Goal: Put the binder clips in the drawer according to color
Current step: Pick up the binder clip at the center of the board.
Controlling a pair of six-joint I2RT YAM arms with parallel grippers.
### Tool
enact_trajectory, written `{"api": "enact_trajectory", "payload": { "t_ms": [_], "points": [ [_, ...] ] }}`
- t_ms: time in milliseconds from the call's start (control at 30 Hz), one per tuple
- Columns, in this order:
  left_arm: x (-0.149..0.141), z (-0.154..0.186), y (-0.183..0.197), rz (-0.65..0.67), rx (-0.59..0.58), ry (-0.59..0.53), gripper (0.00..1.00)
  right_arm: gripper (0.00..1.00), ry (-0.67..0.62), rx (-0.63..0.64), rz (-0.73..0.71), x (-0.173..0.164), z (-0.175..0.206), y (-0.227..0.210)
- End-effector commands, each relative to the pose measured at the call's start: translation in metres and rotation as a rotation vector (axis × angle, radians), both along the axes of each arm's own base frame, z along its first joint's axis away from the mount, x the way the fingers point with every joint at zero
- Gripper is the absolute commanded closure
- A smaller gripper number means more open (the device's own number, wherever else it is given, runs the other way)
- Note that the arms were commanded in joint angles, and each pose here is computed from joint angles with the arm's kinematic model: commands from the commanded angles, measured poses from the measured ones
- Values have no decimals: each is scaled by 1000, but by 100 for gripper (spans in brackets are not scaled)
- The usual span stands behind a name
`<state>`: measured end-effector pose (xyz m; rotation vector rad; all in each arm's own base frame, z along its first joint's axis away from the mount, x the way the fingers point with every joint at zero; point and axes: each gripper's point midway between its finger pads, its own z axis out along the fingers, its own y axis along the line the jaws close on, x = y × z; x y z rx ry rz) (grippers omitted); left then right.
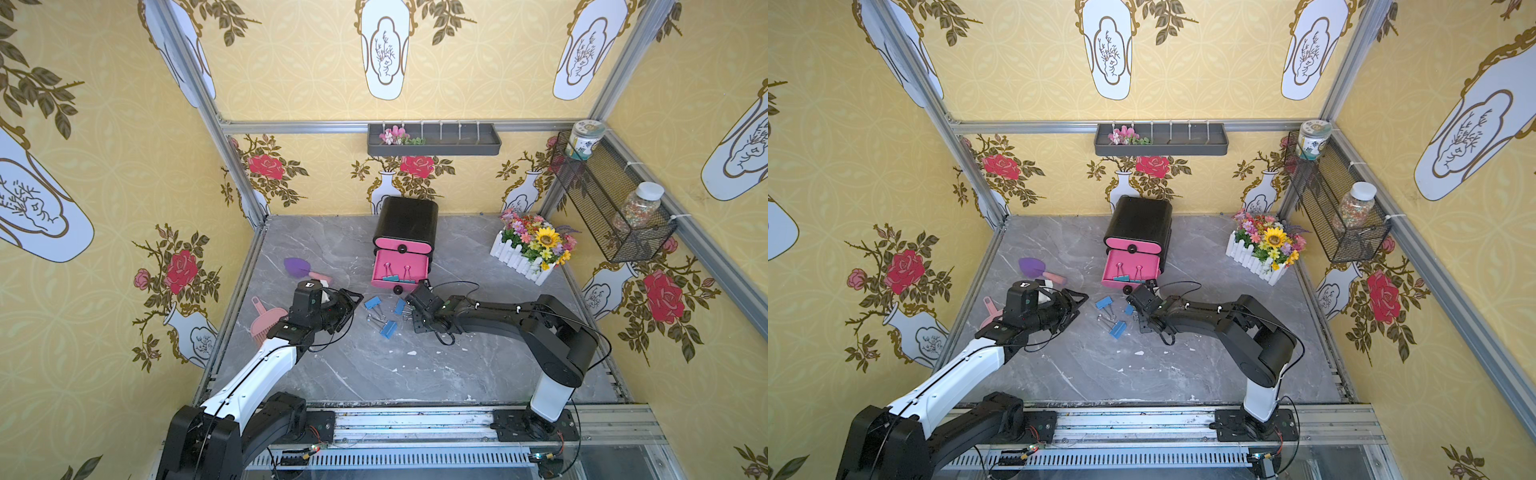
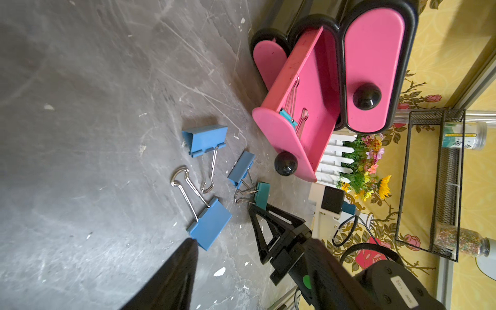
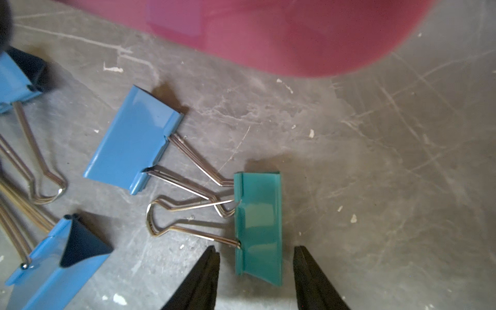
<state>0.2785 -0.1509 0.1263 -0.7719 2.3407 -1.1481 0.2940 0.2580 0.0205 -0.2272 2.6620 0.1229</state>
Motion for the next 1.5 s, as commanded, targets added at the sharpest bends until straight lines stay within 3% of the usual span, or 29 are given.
{"api": "enact_trajectory", "payload": {
  "t_ms": [0, 833, 1167, 1467],
  "points": [
    [-2, -4, 1, -3, 10, 7, 31, 50, -27, -4, -9, 7, 2, 1],
    [-1, -3, 0, -5, 10, 7, 30, 70, -51, -58, 7, -8, -1, -7],
    [3, 1, -1, -6, 10, -4, 31, 72, -89, -50, 16, -21, 23, -10],
    [12, 7, -3, -7, 8, -22, 31, 72, -150, -11, 9, -38, 74, -26]
  ]
}}
